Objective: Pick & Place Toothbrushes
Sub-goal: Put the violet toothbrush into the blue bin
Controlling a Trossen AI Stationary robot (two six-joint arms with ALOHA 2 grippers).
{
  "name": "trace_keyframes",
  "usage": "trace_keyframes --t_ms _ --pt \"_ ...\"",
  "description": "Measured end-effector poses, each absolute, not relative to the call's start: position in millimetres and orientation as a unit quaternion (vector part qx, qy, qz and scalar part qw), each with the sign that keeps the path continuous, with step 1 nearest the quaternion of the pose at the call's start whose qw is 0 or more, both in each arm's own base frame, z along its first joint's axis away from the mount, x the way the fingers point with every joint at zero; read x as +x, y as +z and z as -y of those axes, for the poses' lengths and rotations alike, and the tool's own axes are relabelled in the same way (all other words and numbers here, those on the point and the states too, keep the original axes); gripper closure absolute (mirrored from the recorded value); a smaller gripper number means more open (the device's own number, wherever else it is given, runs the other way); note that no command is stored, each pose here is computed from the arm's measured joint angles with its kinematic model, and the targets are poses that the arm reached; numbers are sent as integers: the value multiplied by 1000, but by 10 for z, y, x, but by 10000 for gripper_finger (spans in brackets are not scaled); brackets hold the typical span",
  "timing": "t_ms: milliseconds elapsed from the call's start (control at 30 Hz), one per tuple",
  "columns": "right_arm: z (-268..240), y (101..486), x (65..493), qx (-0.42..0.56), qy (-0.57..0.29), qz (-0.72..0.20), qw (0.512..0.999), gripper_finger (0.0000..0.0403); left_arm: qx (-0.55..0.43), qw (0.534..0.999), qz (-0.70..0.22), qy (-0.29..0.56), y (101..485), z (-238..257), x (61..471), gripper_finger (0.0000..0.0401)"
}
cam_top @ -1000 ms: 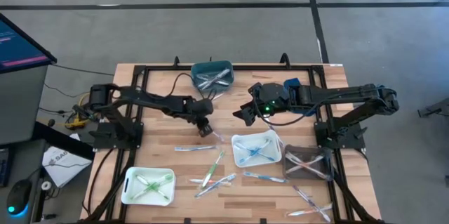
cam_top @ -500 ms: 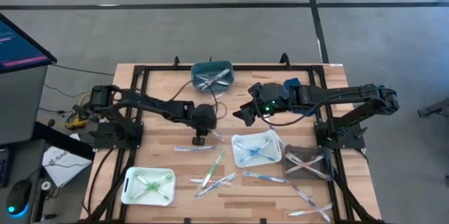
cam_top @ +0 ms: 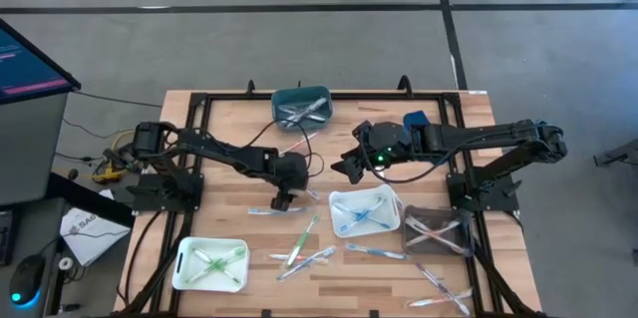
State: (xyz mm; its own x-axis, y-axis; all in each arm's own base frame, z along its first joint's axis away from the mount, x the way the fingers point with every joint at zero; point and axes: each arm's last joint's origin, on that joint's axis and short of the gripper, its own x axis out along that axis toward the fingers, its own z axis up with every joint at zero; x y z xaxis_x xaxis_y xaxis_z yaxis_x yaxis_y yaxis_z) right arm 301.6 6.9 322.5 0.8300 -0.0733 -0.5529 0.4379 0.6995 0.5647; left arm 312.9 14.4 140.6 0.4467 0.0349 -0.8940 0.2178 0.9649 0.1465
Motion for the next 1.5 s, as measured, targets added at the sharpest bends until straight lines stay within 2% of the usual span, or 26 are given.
trace_keyframes --t_ms 133,300,733,933,1167,1367,1500 --pt "-43 3225 3017 360 -148 -252 886 117 113 834 -536 -57 1327 -168 3133 149" --pt "-39 3226 3018 361 -149 -251 886 117 77 824 -557 -72 1176 -150 3154 189" --pt "-48 3225 3018 361 -148 -252 886 117 98 826 -554 -39 1304 -69 3105 385" --pt "-50 3225 3018 361 -147 -252 886 117 87 826 -557 -13 1393 14 3049 391" --pt "-52 3224 3017 360 -147 -252 886 117 73 860 -504 20 1859 -6 2968 394" --pt "-49 3224 3017 353 -145 -254 889 117 68 872 -481 61 2314 -283 2940 394" --pt "-48 3224 3017 344 -143 -255 892 117 100 870 -477 82 2577 -639 2971 394"
